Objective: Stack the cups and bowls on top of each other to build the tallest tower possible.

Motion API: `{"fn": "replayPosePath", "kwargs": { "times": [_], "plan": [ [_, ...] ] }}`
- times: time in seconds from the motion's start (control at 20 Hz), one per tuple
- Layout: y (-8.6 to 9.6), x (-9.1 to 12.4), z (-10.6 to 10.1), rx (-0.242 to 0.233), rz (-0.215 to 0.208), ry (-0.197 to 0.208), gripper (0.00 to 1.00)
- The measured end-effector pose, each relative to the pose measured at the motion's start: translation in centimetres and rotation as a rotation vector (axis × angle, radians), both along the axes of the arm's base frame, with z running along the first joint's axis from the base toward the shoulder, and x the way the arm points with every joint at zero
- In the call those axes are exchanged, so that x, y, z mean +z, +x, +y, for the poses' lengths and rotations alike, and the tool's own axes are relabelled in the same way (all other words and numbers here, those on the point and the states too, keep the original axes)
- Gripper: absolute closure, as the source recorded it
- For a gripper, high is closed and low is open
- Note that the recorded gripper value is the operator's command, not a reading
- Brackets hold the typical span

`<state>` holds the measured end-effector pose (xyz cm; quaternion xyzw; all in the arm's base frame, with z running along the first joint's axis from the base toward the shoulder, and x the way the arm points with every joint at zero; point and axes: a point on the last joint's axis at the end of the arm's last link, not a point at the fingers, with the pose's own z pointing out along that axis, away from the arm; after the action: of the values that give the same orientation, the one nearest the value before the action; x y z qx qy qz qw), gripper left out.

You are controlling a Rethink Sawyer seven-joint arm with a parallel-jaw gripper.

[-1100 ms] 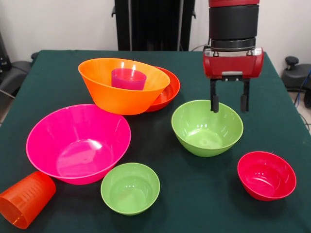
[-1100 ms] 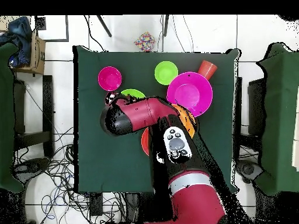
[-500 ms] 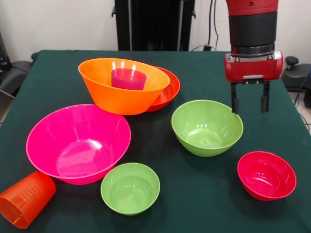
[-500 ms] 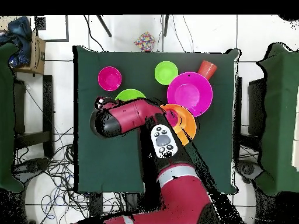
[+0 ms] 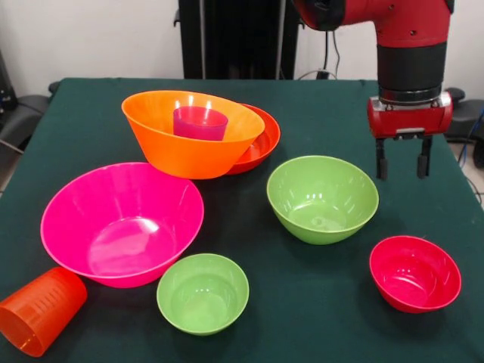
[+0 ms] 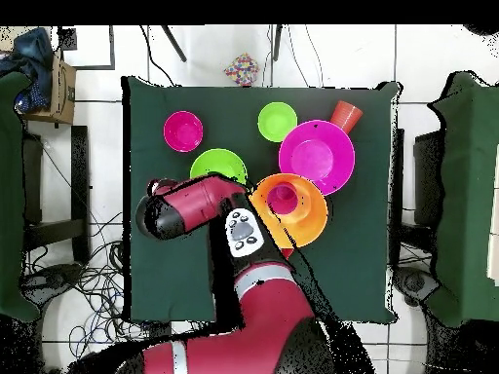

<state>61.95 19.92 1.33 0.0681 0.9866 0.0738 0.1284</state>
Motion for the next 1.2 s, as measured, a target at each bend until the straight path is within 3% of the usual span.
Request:
{"fn": "replayPosePath", "kwargs": {
  "times": [0.3,0.55,0.8,1.2],
  "plan": [
    [-1.8,-1.7,0.8,0.032,0.029,-0.026,0.0],
    [-1.4,-1.3,0.2,0.023,0.022,-0.028,0.0],
    [-0.1,0.9,-1.3,-0.003,-0.01,-0.022,0.0],
    [3.1,5.9,-4.1,-0.057,-0.095,-0.02,0.0]
  ]
}}
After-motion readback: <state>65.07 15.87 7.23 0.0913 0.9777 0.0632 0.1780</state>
